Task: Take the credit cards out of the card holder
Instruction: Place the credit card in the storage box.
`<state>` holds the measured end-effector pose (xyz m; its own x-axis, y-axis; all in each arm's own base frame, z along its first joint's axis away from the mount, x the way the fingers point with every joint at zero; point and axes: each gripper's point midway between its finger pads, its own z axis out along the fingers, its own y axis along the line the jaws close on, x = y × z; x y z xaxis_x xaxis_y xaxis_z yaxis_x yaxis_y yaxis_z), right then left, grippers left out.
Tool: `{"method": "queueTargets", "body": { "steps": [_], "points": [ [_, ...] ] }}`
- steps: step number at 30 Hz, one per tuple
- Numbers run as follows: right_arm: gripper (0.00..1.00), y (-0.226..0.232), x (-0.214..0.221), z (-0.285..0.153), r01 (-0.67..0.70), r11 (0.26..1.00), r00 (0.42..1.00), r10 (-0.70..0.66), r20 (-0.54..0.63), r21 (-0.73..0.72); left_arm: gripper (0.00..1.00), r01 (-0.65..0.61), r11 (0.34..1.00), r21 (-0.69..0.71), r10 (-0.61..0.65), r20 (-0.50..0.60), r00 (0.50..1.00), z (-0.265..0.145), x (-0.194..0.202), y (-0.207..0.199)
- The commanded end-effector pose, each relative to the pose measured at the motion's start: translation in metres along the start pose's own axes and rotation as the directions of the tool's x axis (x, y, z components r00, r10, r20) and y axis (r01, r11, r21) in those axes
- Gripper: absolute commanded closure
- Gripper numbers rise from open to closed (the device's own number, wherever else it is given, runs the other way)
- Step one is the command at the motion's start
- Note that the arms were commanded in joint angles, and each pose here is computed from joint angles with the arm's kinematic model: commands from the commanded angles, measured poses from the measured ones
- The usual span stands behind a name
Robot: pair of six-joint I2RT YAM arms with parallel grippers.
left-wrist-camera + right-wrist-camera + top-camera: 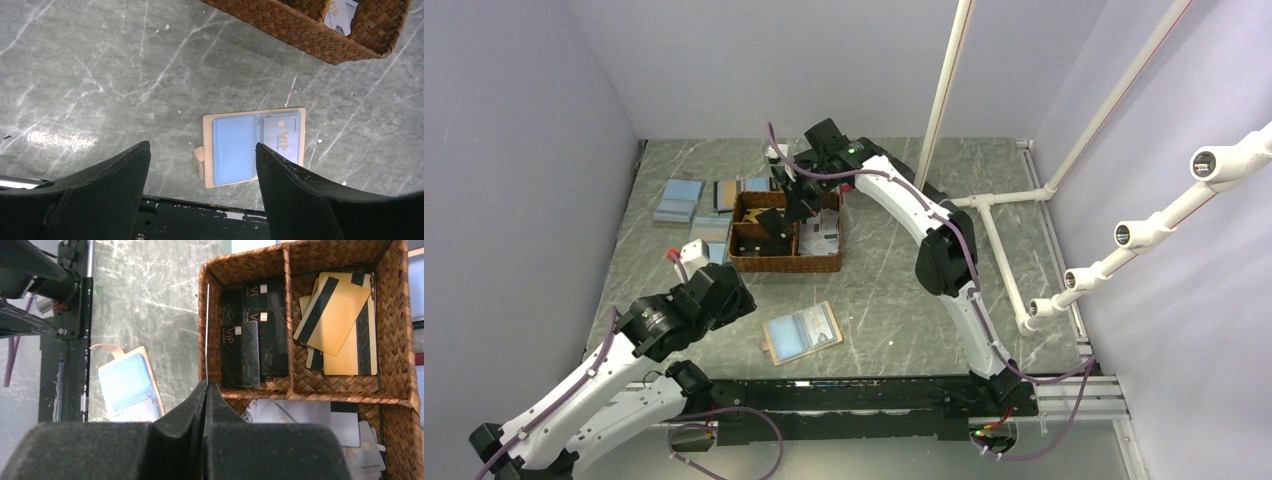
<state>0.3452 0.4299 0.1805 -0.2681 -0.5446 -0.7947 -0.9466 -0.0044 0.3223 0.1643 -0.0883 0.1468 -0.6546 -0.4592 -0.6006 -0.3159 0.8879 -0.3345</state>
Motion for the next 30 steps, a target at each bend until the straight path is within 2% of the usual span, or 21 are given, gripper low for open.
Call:
{"method": "queueTargets", "body": {
  "steps": [1,9,22,23,25,26,28,30],
  "points": [
    [1.0,-0.014,-0.009,0.007,0.043,0.997,0.999,-0.044,0.012,0.057,0.18,-0.04,0.999,-0.029,0.042,0.068,0.997,-0.005,-0.022,-0.003],
    [1.0,-0.02,-0.001,0.023,0.039,0.997,0.999,-0.039,-0.008,0.06,0.18,-0.052,0.997,-0.05,0.055,0.068,0.996,-0.001,-0.023,-0.003],
    [1.0,-0.023,0.007,0.039,0.025,0.998,1.0,-0.024,-0.02,0.057,0.18,-0.004,0.999,-0.042,0.007,0.067,0.998,-0.001,-0.02,-0.002],
    [0.94,-0.027,0.009,0.042,0.01,0.997,1.0,-0.008,-0.023,0.076,0.18,0.005,0.999,-0.035,-0.003,0.068,0.998,-0.001,-0.02,-0.003],
    [0.69,-0.039,0.013,0.043,-0.013,0.99,0.999,0.018,-0.034,0.143,0.18,0.018,1.0,-0.002,-0.018,0.077,0.997,-0.001,-0.02,-0.007],
    [0.62,-0.044,0.011,0.042,-0.019,0.984,0.999,0.025,-0.034,0.175,0.18,0.026,1.0,0.016,-0.027,0.083,0.996,-0.002,-0.021,-0.009],
    [0.52,-0.049,0.003,0.033,-0.019,0.974,0.999,0.024,-0.021,0.225,0.18,0.036,0.999,0.038,-0.04,0.087,0.995,-0.002,-0.021,-0.011],
    [0.49,-0.05,-0.009,0.018,-0.014,0.967,1.0,0.013,0.005,0.253,0.17,0.045,0.998,0.052,-0.049,0.083,0.995,-0.002,-0.02,-0.012]
  ]
}}
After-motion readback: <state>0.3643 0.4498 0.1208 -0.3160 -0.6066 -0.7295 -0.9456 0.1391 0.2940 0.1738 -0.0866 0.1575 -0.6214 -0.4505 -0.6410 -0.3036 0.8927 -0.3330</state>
